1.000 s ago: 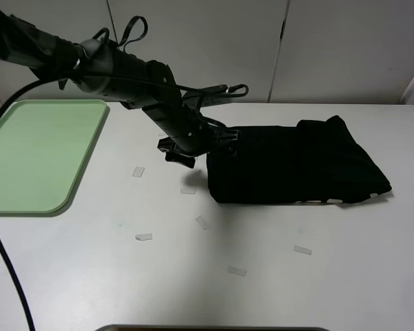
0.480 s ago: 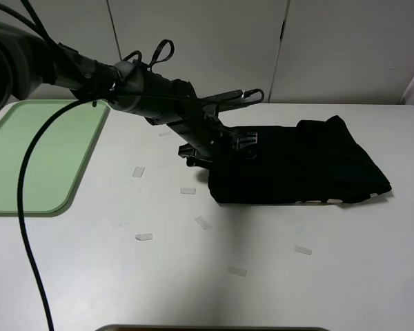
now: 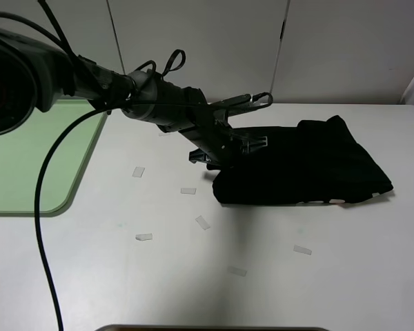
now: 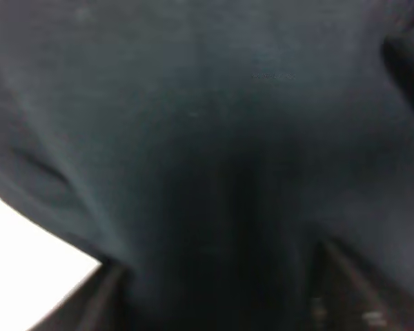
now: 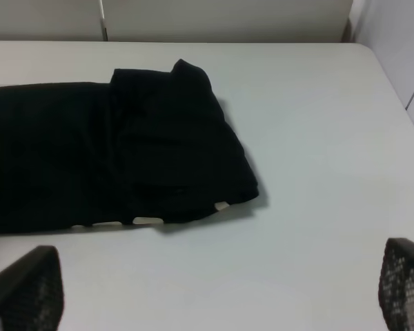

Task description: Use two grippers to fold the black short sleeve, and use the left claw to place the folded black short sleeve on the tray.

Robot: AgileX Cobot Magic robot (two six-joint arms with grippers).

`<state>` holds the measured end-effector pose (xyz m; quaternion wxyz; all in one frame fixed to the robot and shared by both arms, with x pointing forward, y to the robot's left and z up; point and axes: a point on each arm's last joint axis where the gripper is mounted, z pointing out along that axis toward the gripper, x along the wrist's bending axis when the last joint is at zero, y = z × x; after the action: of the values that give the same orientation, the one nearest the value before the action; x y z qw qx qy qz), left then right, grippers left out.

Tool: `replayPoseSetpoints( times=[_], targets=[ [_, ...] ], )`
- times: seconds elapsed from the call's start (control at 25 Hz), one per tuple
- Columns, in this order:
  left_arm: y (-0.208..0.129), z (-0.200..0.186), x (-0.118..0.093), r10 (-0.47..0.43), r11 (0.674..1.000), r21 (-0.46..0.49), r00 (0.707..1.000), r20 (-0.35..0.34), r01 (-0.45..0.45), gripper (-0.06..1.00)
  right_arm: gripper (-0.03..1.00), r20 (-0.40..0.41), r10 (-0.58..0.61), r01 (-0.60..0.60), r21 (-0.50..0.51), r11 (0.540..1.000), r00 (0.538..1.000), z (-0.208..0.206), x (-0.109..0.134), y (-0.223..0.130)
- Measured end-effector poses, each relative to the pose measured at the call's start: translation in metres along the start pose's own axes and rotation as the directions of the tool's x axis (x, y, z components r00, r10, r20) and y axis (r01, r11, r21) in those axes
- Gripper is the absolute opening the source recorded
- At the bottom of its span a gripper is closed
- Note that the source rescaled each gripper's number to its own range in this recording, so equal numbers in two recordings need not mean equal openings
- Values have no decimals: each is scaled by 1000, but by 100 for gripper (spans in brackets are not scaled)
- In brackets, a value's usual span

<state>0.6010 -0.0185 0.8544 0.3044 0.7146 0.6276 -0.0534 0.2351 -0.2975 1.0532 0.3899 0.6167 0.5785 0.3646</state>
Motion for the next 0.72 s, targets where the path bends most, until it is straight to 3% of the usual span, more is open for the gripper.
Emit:
replayPoseSetpoints(
  times=[0.2, 0.48, 0.72],
  targets=[
    [-3, 3, 2, -4, 1000, 21, 1000, -4, 5, 10, 100, 0, 0, 0, 0, 1000, 1000, 0, 0, 0],
    [0, 0, 5, -15, 999, 29, 1000, -5, 15, 9, 100, 0, 0, 0, 0, 1000, 1000, 0, 0, 0],
    [18, -31, 15, -42, 996, 84, 999, 2, 42, 9, 100, 0, 0, 0, 0, 1000, 1000, 0, 0, 0]
  ],
)
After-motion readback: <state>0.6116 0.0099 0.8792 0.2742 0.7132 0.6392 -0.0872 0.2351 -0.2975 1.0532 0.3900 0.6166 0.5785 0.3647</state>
